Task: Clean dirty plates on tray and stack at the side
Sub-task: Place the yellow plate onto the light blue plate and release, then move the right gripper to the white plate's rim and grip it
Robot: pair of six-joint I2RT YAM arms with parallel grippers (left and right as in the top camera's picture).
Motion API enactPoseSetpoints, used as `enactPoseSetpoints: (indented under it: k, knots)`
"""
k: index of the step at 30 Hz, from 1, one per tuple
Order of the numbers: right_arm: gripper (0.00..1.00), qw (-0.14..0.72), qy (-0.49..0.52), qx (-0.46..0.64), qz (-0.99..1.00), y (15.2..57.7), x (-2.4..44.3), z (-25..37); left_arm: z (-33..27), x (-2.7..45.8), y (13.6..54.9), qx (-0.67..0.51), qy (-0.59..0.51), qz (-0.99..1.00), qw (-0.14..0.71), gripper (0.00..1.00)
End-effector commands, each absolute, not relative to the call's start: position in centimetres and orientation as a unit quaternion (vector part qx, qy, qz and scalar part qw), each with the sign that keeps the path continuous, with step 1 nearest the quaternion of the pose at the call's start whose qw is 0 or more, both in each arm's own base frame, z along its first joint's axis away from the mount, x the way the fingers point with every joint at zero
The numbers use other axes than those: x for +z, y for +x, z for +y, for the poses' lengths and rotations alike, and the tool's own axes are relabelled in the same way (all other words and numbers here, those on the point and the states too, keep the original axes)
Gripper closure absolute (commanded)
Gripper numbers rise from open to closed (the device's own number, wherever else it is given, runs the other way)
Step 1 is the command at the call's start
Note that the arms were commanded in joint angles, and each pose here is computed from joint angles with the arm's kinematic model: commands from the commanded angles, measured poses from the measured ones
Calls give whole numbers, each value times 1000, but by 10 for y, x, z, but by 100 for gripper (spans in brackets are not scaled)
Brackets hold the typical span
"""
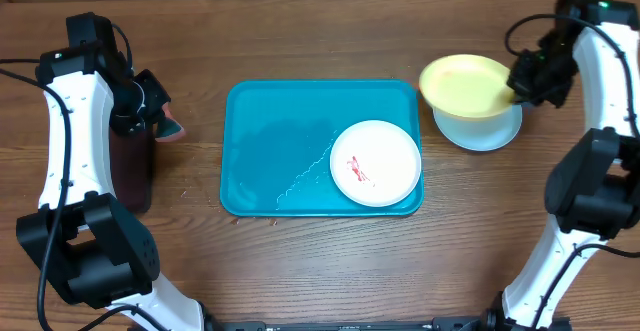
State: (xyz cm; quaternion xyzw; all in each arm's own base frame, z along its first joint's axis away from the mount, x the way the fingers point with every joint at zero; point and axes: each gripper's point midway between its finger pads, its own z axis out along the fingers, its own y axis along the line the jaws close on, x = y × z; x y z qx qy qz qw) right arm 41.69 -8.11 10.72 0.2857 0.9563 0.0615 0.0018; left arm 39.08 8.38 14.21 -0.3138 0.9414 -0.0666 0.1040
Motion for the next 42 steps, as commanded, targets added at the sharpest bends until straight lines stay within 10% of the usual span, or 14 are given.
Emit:
enactPoseSetpoints:
  k: [1,17,20,28,34,42]
  knots:
    - [96,30,296,16,954,409,127,-110,83,140,390,-72,-317,940,101,96]
    - [95,22,300,7,954,409,117,-115,83,139,391,-72,-316,940,102,96]
    - [70,14,296,22,955,411,113,-107,83,139,391,-72,-316,940,102,96]
    - [62,7,229,102,968,418,117,-57,83,139,391,-72,-316,940,102,96]
    - [30,4,71,177,982,419,124,12,83,139,391,-72,-316,940,102,96]
    - [29,-10,-91,123,988,406,118,81,83,139,391,-72,-316,940,102,96]
